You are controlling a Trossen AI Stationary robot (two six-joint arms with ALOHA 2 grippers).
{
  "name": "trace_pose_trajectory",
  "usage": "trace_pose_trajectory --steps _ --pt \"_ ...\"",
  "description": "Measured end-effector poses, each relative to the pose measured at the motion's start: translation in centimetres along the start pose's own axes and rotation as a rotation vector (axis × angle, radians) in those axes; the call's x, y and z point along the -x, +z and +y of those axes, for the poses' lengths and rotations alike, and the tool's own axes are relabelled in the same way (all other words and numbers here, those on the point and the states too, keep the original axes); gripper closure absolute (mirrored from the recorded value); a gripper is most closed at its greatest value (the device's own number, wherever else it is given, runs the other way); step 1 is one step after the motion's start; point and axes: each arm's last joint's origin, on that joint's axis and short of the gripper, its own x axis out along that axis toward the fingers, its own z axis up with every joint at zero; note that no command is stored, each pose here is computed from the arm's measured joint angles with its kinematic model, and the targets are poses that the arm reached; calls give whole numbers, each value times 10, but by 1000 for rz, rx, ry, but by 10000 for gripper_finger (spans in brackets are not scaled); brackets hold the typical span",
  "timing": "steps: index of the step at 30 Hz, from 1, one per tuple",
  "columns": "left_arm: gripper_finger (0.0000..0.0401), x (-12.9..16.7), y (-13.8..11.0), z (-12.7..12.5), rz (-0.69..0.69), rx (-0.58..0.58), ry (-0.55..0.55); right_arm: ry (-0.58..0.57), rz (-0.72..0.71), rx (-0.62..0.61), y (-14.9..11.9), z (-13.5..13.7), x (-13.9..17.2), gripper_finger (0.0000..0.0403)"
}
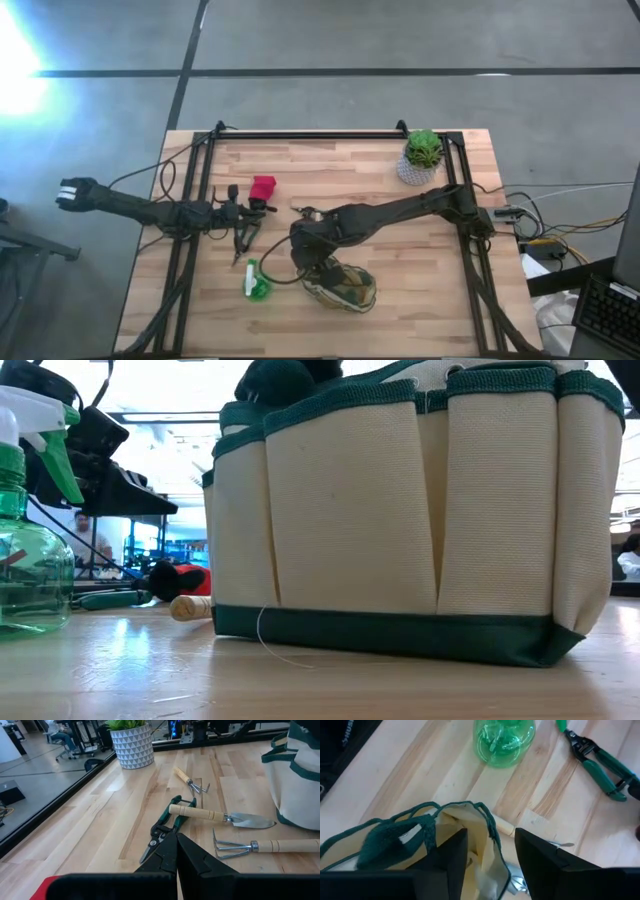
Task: Pick & Place Garden tools in Gardening bag
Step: Prepare the white gardening bag
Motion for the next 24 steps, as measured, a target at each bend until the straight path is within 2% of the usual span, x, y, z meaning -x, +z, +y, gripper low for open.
trace_pose_trajectory --steps 10,24 --pt "398 0 0 0 0 0 1 -13 -51 9 5 3 27 255" --pt "398 0 -1 0 9 -3 -1 52 176 -74 -15 24 55 285"
